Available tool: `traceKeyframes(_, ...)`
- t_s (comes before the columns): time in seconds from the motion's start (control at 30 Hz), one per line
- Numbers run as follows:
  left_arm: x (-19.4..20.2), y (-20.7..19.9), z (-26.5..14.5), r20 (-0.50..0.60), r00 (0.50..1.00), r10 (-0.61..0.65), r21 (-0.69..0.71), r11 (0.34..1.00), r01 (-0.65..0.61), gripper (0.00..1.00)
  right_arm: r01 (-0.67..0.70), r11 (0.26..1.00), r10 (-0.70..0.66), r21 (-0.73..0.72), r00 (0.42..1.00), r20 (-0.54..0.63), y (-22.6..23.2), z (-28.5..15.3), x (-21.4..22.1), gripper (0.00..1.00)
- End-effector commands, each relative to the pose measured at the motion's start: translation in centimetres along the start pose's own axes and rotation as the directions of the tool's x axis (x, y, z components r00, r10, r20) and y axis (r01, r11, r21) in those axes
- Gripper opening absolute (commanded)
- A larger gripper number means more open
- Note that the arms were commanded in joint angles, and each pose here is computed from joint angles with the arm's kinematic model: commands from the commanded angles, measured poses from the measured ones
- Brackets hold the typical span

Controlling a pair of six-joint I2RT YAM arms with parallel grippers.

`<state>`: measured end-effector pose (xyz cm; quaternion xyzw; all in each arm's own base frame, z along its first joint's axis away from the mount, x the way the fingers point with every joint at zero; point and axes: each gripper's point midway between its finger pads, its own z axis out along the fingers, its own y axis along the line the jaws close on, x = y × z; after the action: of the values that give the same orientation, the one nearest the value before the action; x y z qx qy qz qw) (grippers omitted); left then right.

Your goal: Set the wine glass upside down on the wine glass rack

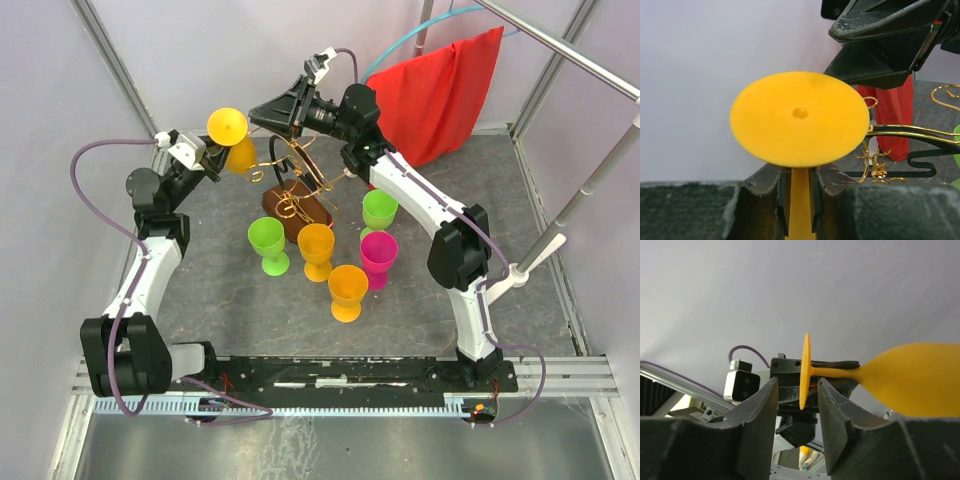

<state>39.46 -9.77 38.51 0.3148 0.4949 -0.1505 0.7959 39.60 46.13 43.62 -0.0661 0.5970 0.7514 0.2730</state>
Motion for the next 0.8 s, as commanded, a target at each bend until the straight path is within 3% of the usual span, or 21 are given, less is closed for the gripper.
traceKeyframes(0.0, -2.3, 1.7, 0.3, 0.005, 0.998, 0.07, -0.05, 0.996, -0.07, 0.03, 0.152, 0.988, -0.152, -0.018, 0.988, 0.014, 4.1, -1.8, -1.4, 0.48)
traceKeyframes(0.43, -2.4, 6.0, -2.1, -0.098, 0.992, 0.083, -0.175, 0.979, -0.099, 0.03, 0.321, 0.916, -0.327, 0.24, 0.945, -0.019, 0.9, -6.3, -3.8, 0.54)
traceKeyframes(0.6, 0.2, 5.3, -2.9, -0.182, 0.983, 0.032, -0.136, 0.989, -0.058, 0.03, 0.37, 0.87, -0.371, 0.325, 0.927, -0.06, -0.4, -7.7, -4.1, 0.56)
traceKeyframes(0.77, 4.6, 2.7, -3.4, -0.231, 0.97, -0.074, -0.056, 0.996, 0.062, 0.03, 0.449, 0.787, -0.448, 0.422, 0.887, -0.109, -0.9, -9.5, -4.8, 0.58)
